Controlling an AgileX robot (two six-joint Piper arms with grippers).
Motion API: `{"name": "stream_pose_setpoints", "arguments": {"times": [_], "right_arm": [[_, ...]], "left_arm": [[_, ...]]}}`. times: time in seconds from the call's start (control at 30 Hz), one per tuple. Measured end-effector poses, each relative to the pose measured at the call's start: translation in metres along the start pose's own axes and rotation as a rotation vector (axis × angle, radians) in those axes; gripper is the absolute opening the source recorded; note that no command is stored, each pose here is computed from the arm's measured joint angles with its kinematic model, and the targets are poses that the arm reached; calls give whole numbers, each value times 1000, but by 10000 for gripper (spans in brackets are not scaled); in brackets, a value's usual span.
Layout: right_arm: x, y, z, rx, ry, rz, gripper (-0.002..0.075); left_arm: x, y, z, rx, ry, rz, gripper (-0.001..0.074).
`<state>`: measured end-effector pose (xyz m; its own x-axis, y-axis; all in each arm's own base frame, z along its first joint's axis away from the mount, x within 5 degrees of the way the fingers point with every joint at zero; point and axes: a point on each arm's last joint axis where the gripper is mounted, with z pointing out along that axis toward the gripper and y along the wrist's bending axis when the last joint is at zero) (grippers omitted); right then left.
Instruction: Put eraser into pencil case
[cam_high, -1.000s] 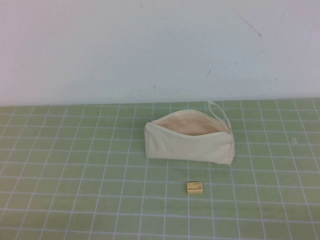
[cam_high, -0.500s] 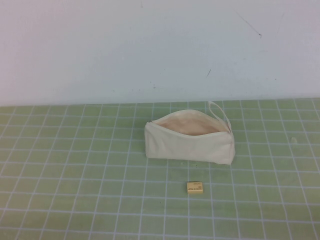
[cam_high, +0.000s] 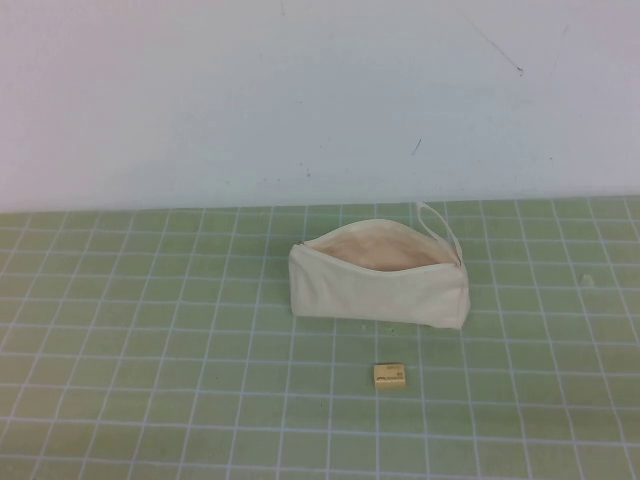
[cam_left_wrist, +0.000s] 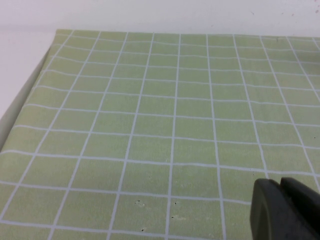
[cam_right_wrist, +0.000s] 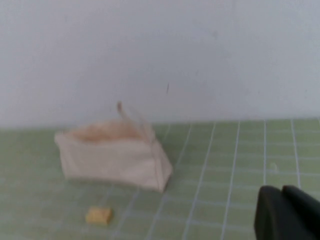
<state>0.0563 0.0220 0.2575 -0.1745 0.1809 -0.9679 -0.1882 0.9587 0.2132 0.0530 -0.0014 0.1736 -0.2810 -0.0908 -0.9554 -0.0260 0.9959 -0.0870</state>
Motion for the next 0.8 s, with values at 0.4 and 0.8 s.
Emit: {"name": "stream_pose_setpoints", "arguments": {"times": [0.4, 0.8], "right_arm": [[-79, -5, 80, -156, 672, -432, -1], [-116, 25, 178, -249, 820, -562, -1]], "left_arm": [[0, 0, 0, 1, 0, -1, -2], [0, 0, 0, 1, 0, -1, -2]]}}
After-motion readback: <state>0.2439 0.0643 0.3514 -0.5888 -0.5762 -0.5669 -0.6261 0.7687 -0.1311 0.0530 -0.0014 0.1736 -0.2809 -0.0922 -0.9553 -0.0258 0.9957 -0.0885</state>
